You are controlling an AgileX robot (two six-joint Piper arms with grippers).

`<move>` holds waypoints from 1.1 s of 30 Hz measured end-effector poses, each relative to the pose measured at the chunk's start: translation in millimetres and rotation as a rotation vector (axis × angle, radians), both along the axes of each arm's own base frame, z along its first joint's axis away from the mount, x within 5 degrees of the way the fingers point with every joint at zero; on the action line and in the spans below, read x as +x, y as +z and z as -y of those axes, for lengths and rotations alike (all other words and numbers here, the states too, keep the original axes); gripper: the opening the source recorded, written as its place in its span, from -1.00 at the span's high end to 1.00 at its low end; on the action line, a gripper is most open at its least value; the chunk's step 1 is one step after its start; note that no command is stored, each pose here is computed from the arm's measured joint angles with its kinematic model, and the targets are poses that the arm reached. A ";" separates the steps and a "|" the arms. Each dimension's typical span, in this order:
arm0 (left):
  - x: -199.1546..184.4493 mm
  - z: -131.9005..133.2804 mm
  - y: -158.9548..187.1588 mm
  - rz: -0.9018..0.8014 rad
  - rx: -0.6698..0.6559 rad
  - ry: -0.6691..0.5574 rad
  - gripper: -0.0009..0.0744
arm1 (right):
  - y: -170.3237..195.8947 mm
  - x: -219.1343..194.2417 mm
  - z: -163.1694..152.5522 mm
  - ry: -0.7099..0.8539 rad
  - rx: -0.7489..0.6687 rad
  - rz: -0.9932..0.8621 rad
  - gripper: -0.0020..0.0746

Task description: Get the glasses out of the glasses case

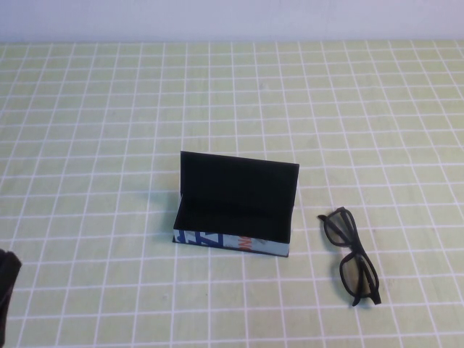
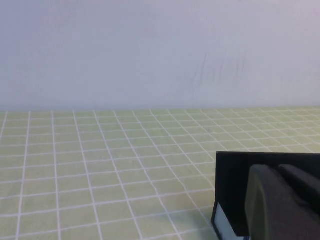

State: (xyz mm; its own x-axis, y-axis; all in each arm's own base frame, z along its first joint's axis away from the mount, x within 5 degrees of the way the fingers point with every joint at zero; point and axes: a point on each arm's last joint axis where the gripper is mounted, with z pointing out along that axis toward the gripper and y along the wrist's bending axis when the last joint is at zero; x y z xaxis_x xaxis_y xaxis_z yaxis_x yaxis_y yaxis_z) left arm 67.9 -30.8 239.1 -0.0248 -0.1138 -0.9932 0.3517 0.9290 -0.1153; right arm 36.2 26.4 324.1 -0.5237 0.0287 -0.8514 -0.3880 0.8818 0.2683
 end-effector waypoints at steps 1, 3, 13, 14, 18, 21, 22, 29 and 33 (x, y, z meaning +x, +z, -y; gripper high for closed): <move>-3.0 -0.7 -6.5 0.006 -0.002 0.005 0.99 | -3.2 -7.7 3.9 -0.001 0.020 0.039 0.99; -6.9 -1.6 -18.2 0.010 -0.007 0.012 0.99 | -8.8 -19.1 9.4 -0.003 0.065 0.112 0.99; -5.8 -8.9 -38.6 -0.031 0.022 0.095 0.99 | -53.0 -5.4 4.4 -0.034 0.206 0.291 0.99; -5.8 -9.0 -38.6 -0.031 0.022 0.096 0.99 | -58.5 -2.9 3.5 -0.038 0.208 0.292 0.99; -5.7 -9.3 -38.6 -0.032 0.020 0.100 0.99 | -76.6 3.2 1.0 -0.046 0.205 0.276 0.99; -5.7 -9.3 -38.6 -0.032 0.020 0.100 0.99 | -92.0 6.1 -0.5 -0.048 0.188 0.236 0.99; -5.7 -9.3 -38.6 -0.032 0.020 0.100 0.99 | -97.1 6.9 -0.9 -0.049 0.181 0.224 0.99; -5.7 -9.4 -38.6 -0.032 0.020 0.101 0.99 | -126.7 14.1 1.2 -0.059 0.038 0.259 0.99; -5.7 -9.4 -38.6 -0.032 0.020 0.101 0.99 | -128.1 18.5 5.7 -0.144 0.019 0.354 0.99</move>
State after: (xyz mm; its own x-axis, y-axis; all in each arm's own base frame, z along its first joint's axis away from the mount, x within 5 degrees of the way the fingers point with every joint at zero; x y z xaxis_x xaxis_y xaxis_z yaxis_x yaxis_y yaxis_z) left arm 62.3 -21.4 200.4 -0.0459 -0.0974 -0.9942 0.2528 0.9617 -0.1059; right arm 54.7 20.6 196.0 -0.1868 0.0981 -0.9775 -0.3320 0.9302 0.1568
